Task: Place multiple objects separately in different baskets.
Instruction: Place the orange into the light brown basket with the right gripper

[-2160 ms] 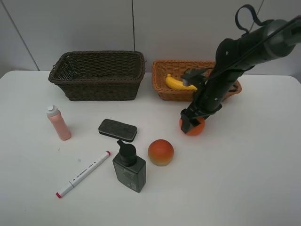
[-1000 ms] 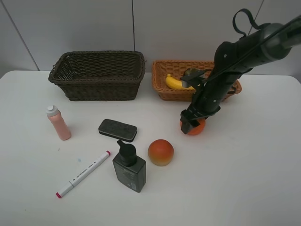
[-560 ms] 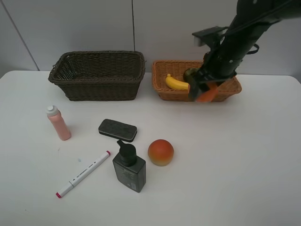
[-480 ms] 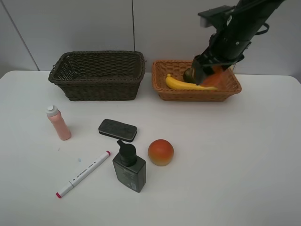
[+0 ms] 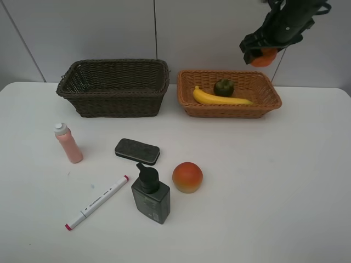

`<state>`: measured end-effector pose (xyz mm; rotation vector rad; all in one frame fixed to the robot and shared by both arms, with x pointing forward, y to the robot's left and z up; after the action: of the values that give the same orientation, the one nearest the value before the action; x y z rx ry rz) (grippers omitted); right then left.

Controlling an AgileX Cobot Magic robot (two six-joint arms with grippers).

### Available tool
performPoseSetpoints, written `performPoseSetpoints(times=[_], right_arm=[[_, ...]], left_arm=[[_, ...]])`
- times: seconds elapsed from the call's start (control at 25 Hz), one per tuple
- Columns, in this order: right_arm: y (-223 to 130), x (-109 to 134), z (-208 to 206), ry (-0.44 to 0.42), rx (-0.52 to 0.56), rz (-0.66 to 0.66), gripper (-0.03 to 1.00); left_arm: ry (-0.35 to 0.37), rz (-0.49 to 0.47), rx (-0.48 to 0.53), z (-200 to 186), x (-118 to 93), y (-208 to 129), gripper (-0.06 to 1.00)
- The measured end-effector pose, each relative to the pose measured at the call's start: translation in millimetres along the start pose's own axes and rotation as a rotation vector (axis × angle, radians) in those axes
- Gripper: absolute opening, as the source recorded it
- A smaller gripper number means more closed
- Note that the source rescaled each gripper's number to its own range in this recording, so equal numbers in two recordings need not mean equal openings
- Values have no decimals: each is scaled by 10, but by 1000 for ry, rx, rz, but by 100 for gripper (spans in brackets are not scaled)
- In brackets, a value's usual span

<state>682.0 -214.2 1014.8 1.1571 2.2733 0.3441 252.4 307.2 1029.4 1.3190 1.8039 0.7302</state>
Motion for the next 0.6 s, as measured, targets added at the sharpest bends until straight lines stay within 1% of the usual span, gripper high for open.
performPoseSetpoints(times=[0.12, 0.28, 0.44, 0.6], right_arm=[[-92, -12, 313, 8, 29, 12, 85], [-224, 90, 667, 43, 93, 8, 85], [-244, 154, 762, 74, 96, 40, 85], [-215, 149, 765, 70, 72, 45, 85]], left_arm=[[0, 0, 0, 0, 0, 0, 100], [0, 0, 0, 0, 0, 0, 100], [0, 0, 0, 0, 0, 0, 100], [0, 0, 0, 0, 0, 0, 100]])
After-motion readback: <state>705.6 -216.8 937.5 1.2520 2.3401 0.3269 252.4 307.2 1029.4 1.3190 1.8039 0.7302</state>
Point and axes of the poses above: a point on each arm's last joint axis where the gripper is mounted, z pointing out along that axis toward the gripper, x along the wrist's bending axis when the last joint is at zero, y = z × x, the point moved 3 cm from there along z, pointing out along that axis toward the gripper, and after that the axes turned 12 degrees about -z, right-handed, at the moved point
